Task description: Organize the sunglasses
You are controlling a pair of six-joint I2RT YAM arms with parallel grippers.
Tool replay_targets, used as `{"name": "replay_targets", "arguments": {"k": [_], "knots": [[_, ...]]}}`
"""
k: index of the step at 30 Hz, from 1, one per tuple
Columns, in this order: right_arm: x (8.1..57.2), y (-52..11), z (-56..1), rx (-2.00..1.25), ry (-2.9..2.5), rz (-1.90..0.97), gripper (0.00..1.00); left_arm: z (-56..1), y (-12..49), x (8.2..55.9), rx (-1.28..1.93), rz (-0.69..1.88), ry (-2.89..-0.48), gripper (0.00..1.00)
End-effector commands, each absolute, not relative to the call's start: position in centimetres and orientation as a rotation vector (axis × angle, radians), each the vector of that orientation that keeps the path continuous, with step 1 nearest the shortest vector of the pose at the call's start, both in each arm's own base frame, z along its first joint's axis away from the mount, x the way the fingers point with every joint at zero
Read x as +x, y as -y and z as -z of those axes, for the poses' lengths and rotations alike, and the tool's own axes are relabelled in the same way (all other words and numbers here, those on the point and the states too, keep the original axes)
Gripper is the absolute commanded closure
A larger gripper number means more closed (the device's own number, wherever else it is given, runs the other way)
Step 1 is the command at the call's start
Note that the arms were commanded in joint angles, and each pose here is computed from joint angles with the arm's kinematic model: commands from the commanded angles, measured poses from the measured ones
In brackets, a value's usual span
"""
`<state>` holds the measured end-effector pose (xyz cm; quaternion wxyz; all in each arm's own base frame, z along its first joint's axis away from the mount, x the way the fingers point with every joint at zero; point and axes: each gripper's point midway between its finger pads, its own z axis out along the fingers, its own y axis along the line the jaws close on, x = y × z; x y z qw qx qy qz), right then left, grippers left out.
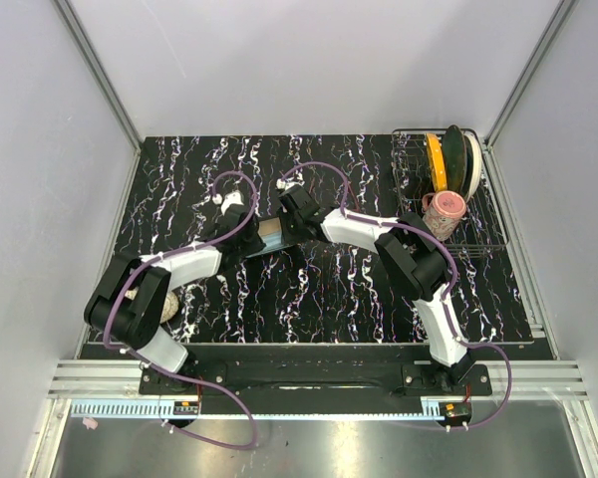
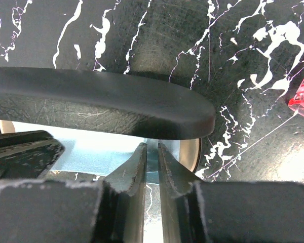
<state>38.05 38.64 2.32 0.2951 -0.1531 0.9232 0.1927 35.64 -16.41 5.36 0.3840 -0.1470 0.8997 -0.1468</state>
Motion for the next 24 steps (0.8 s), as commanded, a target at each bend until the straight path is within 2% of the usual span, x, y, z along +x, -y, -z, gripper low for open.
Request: {"name": "replay_targets", "arguments": {"k": [1,11,24], "knots": [[37.0,-36.9,-0.3,-0.412,-2.532,-0.402,0.8,-5.2,17.1,37.0,-0.386,0.41,-2.263,0.83],[37.0,-36.5,0.3,-0.409,-2.544,-0.373,0.83,-4.1,13.8,36.2,-0.507,0.21,-2.278,0.81],[37.0,-36.3,0.4,-0.415,-2.543,-0.366,0.84,-3.7,11.3,36.2,-0.66,0.239,-2.21,0.76]]}}
